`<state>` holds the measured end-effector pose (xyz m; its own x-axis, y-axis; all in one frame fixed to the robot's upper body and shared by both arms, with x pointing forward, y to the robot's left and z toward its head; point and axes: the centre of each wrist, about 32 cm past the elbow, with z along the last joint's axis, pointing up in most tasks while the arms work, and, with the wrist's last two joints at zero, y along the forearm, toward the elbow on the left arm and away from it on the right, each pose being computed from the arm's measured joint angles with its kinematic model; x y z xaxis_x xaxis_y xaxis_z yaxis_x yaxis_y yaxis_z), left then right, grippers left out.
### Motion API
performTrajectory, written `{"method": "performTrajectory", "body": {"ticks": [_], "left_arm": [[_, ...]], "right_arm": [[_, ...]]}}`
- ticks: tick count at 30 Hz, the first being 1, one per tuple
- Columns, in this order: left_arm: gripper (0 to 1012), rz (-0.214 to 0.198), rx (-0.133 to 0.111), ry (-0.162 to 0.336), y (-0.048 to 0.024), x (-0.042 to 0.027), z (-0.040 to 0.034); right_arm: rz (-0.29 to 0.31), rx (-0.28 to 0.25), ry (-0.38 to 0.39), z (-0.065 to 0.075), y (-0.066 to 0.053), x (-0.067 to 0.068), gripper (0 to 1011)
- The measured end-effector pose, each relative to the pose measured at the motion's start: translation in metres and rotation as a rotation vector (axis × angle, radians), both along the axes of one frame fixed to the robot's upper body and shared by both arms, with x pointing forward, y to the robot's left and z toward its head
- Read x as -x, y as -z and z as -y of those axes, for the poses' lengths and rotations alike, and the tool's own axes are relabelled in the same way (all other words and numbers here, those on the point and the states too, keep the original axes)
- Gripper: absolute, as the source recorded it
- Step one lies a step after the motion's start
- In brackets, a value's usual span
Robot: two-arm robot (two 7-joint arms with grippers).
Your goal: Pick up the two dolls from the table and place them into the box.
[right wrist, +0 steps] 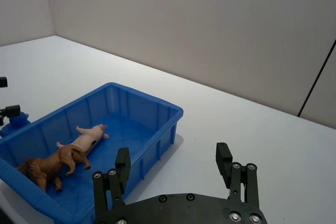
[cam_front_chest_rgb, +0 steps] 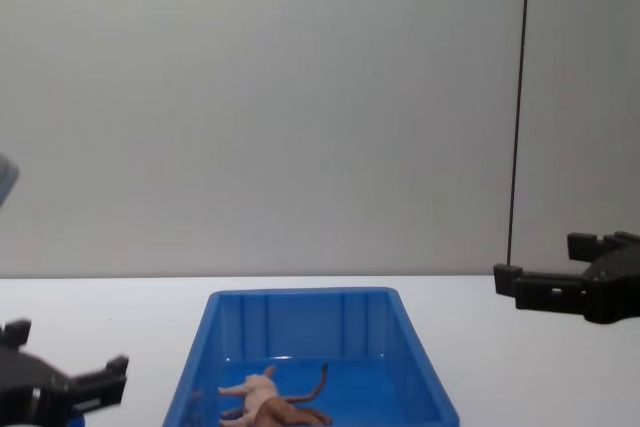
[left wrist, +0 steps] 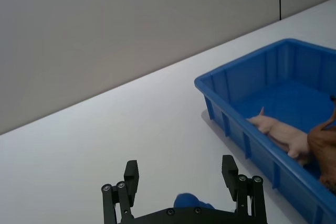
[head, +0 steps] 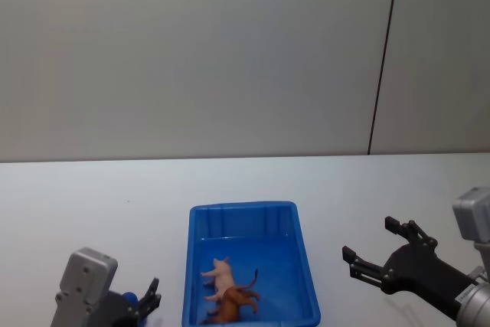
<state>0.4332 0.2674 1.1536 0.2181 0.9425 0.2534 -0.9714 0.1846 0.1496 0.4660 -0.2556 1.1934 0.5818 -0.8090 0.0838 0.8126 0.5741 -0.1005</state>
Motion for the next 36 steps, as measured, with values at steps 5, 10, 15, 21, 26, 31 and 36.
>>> {"method": "performTrajectory", "body": {"ticks": [5,10,15,21,26,31,36], "left_arm": [[1002,-0.035,0.004,0.006,0.0108,-0.0003,-0.0036],[1002,-0.065,0.009,0.014,0.0201,-0.0016,-0.0063],[1001,-0.092,0.015,0.018,0.028,-0.003,-0.0084],[944,-0.122,0.025,0.025,0.0357,-0.0042,-0.0105],[797,-0.139,0.03,0.027,0.0397,-0.0054,-0.012],[660,-0.143,0.032,0.029,0.0395,-0.007,-0.013],[542,-0.128,0.025,0.038,0.0348,-0.0104,-0.0137]], "right_arm": [[0.001,0.0,0.001,0.0,0.0,0.0,1001],[0.002,0.0,0.001,0.0,0.0,0.0,1001],[0.002,0.0,0.001,0.0,0.0,0.0,1001],[0.001,0.001,0.001,0.001,0.0,0.001,1001],[0.001,0.001,0.001,0.001,0.0,0.001,1001],[0.001,0.001,0.001,0.001,0.0,0.001,1001],[0.001,0.001,0.001,0.001,0.0,0.001,1001]]}}
